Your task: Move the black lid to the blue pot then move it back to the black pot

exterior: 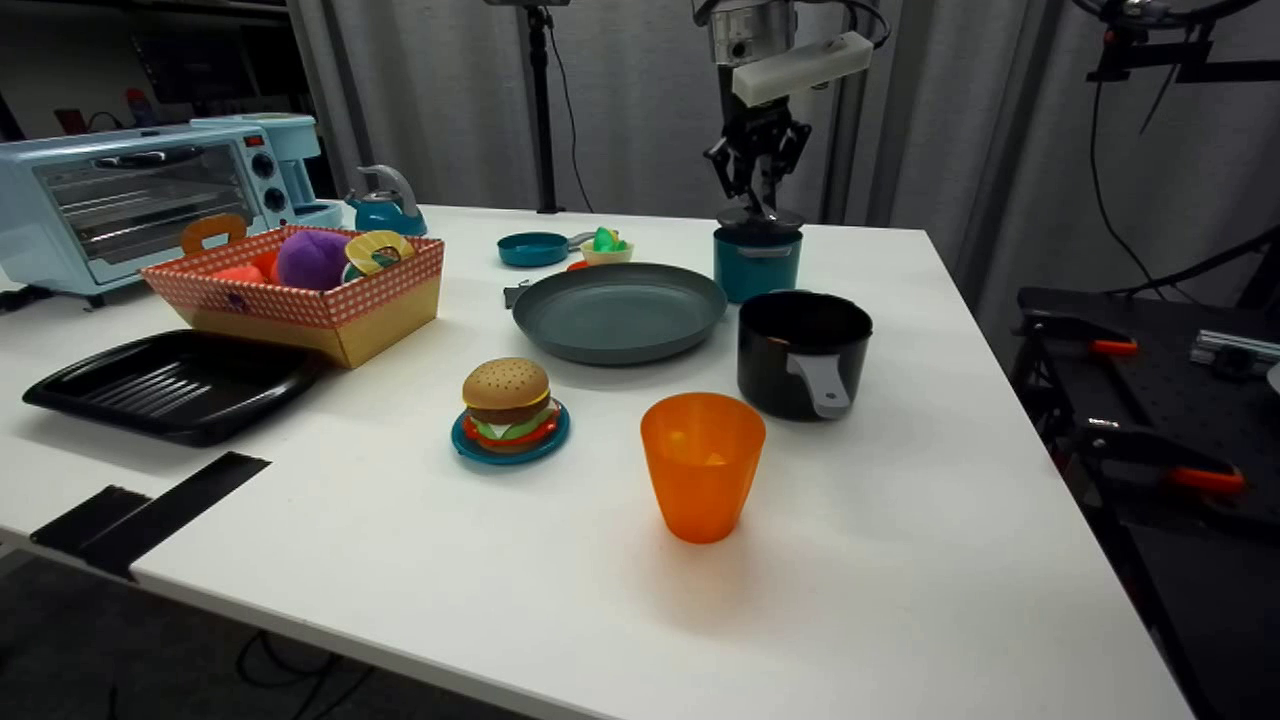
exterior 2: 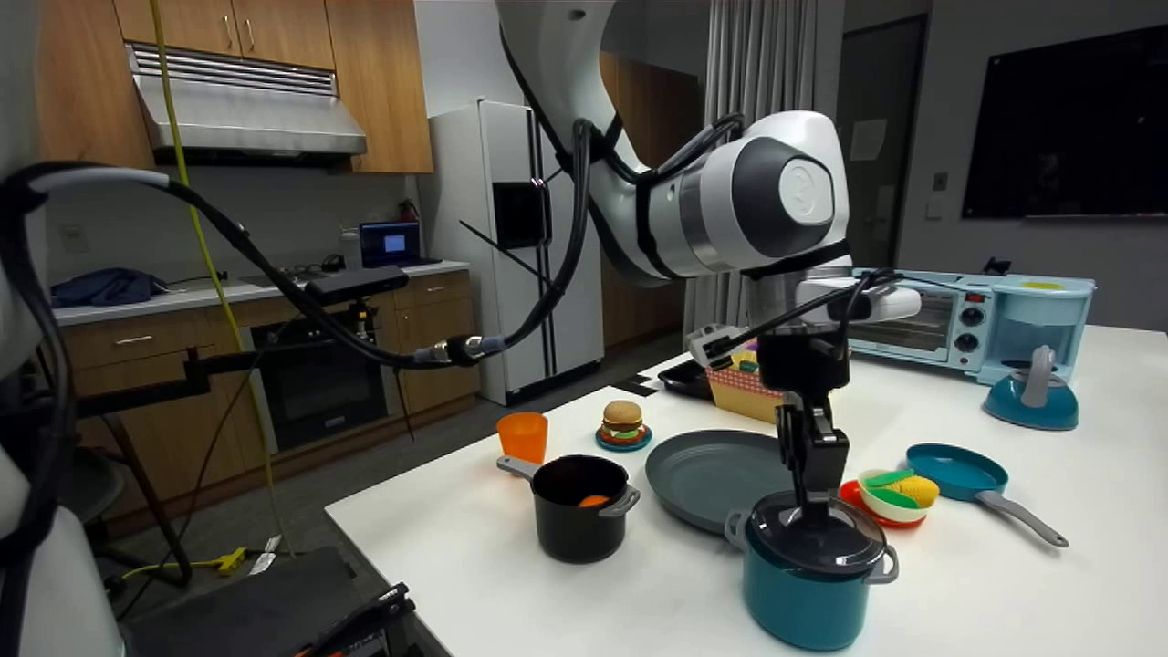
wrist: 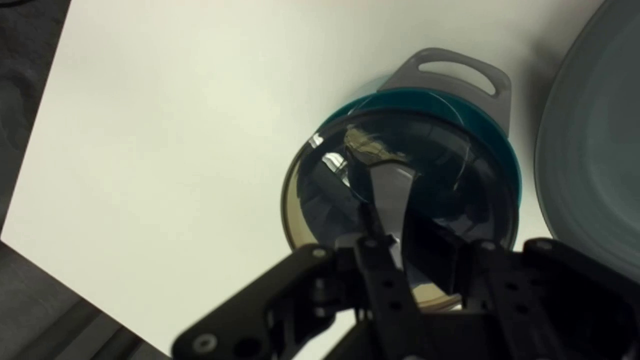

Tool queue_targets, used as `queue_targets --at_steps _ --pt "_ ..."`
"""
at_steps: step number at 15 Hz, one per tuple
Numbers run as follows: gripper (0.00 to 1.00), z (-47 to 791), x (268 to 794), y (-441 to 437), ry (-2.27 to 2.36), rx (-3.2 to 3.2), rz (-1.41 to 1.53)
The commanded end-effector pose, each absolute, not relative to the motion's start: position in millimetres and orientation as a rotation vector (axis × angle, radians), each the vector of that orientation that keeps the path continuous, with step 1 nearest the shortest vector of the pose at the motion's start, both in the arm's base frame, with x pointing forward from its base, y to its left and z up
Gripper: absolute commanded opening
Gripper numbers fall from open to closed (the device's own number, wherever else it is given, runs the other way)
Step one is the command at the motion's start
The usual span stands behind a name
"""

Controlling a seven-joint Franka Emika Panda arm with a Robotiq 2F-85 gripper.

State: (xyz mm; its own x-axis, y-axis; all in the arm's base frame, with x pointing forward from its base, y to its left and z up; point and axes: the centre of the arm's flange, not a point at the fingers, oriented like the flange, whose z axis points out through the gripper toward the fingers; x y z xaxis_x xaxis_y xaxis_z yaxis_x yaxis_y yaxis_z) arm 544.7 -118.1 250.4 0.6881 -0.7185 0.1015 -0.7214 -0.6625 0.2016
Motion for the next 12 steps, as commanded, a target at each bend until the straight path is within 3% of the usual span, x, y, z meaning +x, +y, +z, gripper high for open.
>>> queue_targets --at_steps 1,12 --pt "0.04 246.0 555.4 -118.9 -1.154 2.706 0.020" --pt "0.04 232.3 555.7 -117.9 -1.148 2.723 -0.028"
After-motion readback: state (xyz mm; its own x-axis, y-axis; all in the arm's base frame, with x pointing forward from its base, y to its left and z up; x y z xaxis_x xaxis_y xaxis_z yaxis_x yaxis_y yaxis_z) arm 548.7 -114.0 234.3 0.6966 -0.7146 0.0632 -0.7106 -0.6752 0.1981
